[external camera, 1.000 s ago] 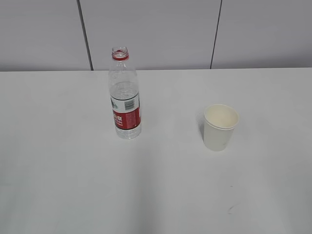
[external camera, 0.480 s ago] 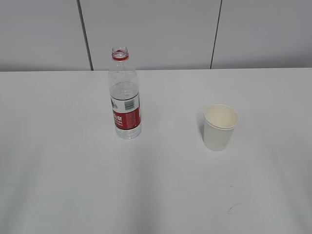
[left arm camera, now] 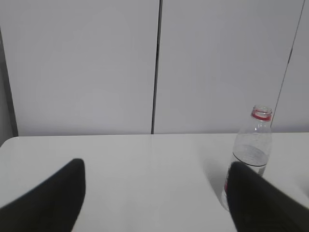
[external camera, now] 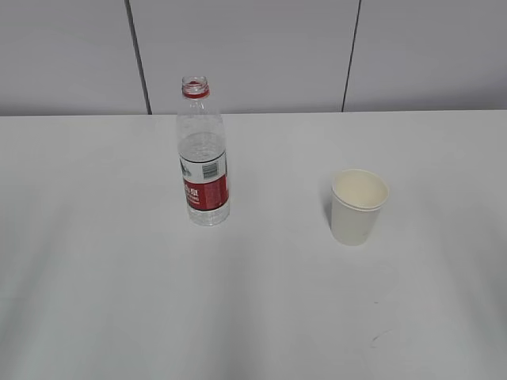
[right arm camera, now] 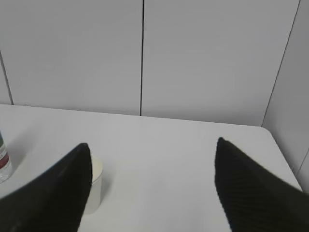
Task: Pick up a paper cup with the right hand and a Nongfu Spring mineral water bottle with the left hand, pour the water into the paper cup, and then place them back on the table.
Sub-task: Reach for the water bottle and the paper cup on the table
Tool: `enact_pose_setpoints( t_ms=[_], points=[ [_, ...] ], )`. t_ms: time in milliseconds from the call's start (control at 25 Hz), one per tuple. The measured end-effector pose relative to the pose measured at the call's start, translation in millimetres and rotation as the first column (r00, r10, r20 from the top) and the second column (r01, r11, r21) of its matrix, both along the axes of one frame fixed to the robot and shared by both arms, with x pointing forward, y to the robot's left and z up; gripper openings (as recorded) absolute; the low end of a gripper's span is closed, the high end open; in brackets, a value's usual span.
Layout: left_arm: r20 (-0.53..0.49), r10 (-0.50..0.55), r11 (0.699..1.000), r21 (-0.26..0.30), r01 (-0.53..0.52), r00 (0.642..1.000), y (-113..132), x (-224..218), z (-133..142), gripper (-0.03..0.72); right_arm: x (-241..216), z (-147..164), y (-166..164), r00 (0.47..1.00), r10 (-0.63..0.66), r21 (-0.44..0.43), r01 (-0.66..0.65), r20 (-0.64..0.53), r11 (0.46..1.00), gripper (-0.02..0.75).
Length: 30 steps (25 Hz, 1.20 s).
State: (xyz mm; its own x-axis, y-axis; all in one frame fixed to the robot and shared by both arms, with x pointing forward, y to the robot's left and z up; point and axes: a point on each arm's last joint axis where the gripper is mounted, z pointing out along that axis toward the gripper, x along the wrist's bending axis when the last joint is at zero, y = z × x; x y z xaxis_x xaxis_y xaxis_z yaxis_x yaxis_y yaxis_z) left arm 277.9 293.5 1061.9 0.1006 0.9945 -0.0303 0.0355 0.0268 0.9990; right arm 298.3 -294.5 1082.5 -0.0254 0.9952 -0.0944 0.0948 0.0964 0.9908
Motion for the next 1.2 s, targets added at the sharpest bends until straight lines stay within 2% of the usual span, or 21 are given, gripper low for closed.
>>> enact_pose_setpoints(
  t_ms=[400,680,920,1000,1200],
  points=[
    [-0.072,-0.059,0.997,0.035,0.062,0.996,-8,62,-1,0.543,33,-27,-6,0.999,-0.038,-0.024,0.037,-0.024,0.999,0.590],
    [-0.140,-0.031,0.998,0.049,0.038,0.990,-14,110,-18,0.538,67,-40,-13,0.992,-0.080,-0.026,0.078,-0.099,0.997,0.590],
    [-0.160,-0.008,0.999,0.049,0.016,0.987,-15,133,-30,0.533,95,-47,-19,0.989,-0.128,-0.040,0.125,-0.075,0.991,0.590],
    [-0.156,0.000,0.999,0.033,0.005,0.988,-15,139,-33,0.533,106,-52,-19,0.990,-0.120,-0.025,0.118,-0.079,0.993,0.590],
    [-0.167,0.004,1.000,0.031,0.001,0.986,-17,152,-43,0.531,132,-69,-11,0.997,-0.011,-0.091,0.004,-0.078,0.996,0.577]
  ],
)
